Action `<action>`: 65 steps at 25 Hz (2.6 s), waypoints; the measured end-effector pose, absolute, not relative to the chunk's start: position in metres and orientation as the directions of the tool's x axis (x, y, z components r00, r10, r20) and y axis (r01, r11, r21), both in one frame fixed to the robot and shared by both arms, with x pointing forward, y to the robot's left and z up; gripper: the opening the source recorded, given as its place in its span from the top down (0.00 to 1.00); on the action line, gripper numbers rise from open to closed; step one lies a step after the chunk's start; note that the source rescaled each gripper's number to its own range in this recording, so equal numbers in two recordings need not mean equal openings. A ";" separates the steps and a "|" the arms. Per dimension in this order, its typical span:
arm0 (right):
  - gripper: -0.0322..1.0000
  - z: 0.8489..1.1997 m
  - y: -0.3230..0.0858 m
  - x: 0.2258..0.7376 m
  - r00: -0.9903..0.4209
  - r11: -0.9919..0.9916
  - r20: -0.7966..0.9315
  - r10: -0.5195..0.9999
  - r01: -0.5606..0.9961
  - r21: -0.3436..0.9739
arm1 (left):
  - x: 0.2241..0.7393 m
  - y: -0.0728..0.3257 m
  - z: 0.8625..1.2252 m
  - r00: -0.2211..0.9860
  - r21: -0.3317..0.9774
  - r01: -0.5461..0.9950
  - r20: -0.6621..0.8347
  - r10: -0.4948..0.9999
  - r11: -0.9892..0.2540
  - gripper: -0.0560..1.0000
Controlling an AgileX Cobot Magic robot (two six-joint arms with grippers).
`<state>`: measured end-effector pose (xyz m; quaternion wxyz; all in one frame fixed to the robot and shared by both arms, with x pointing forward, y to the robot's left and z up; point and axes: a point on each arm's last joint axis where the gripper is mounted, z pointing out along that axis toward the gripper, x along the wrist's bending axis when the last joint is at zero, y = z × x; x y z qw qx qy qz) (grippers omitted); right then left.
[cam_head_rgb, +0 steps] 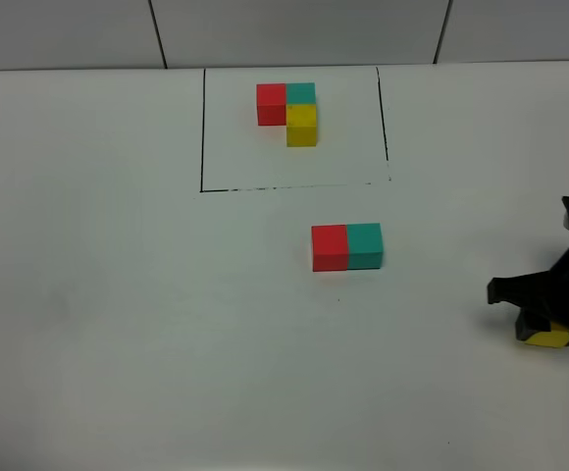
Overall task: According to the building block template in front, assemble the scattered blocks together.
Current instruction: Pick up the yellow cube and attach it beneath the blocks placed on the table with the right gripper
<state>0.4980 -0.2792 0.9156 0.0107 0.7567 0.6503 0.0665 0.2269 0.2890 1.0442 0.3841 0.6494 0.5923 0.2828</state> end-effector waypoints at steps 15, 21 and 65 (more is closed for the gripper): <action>0.97 0.935 -0.129 0.507 0.078 -0.073 -0.026 0.997 0.987 0.146 | 0.227 0.289 1.044 0.138 0.834 0.552 -0.088 0.986 -0.003 0.29; 0.97 0.915 -0.103 0.530 0.046 -0.040 -0.043 0.998 0.991 0.129 | 0.227 0.289 1.044 0.138 0.834 0.552 -0.088 0.986 -0.003 0.29; 0.97 0.887 -0.092 0.563 -0.030 0.036 -0.041 0.999 0.986 0.162 | 0.227 0.289 1.044 0.138 0.834 0.552 -0.088 0.986 -0.003 0.29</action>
